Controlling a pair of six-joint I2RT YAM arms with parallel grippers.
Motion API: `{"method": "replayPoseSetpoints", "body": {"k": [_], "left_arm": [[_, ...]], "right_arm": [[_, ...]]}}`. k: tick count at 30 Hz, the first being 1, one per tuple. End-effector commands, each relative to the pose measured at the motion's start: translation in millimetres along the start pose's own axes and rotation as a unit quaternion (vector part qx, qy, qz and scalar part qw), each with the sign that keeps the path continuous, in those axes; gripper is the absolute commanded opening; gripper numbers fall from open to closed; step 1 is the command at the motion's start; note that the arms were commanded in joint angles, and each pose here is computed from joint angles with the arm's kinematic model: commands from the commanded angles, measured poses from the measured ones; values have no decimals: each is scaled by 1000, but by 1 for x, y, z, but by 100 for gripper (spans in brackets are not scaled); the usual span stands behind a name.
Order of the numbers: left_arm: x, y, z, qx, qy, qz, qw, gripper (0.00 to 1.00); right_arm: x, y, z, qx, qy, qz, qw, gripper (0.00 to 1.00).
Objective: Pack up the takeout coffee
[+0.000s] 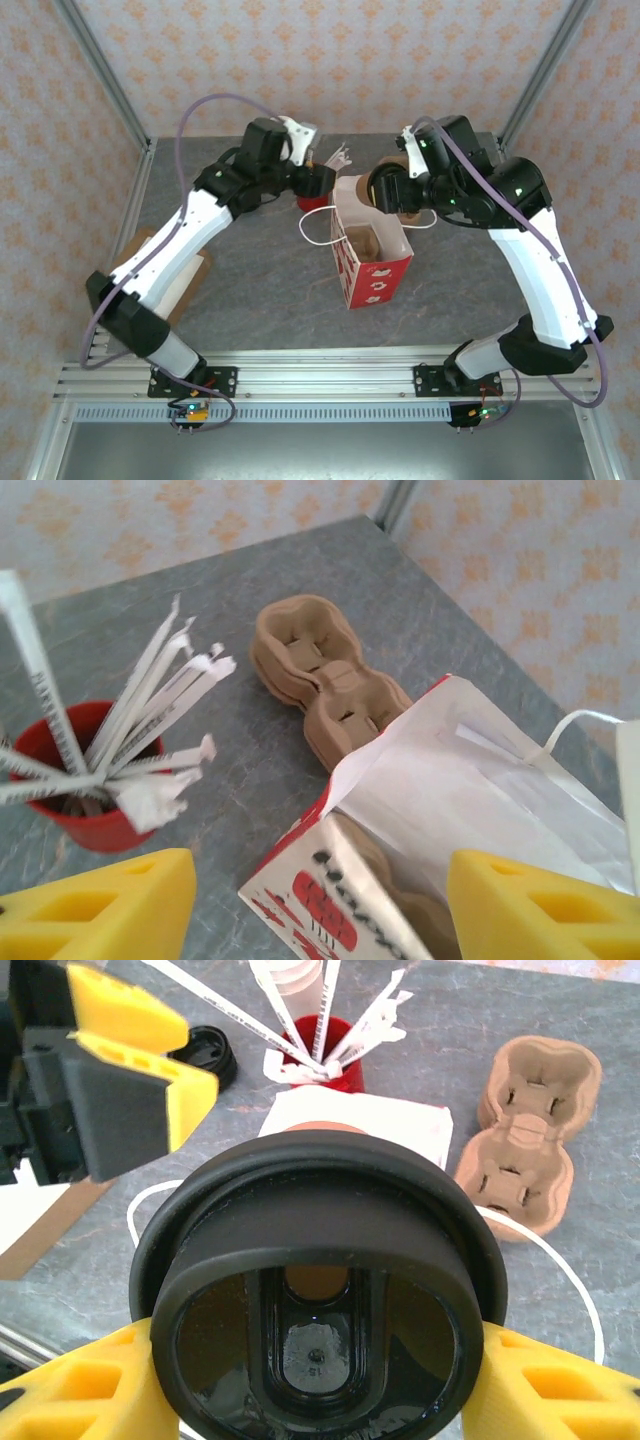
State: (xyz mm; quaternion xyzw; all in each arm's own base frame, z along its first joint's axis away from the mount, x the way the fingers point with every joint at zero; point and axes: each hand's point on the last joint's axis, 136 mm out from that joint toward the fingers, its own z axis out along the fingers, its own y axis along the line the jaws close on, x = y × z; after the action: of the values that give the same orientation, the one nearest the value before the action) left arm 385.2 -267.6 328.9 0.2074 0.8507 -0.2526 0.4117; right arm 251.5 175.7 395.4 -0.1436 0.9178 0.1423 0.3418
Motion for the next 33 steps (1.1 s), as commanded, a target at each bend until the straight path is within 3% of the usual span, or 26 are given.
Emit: {"method": "replayPoseSetpoints", "body": {"k": [1, 11, 17, 23, 33], "left_arm": [[5, -15, 9, 30, 47, 67, 996, 64], [18, -22, 38, 66, 124, 107, 984, 59], [23, -22, 57, 78, 149, 91, 982, 45], [30, -34, 48, 107, 155, 61, 980, 35], [53, -30, 18, 72, 148, 20, 986, 34]], "right_arm": [[15, -16, 3, 40, 29, 6, 999, 55], [34, -11, 12, 31, 78, 11, 996, 53], [45, -5, 24, 26, 112, 9, 993, 53], [54, 0, 30, 26, 138, 1, 990, 52], [79, 8, 40, 33, 210, -25, 977, 51]]}}
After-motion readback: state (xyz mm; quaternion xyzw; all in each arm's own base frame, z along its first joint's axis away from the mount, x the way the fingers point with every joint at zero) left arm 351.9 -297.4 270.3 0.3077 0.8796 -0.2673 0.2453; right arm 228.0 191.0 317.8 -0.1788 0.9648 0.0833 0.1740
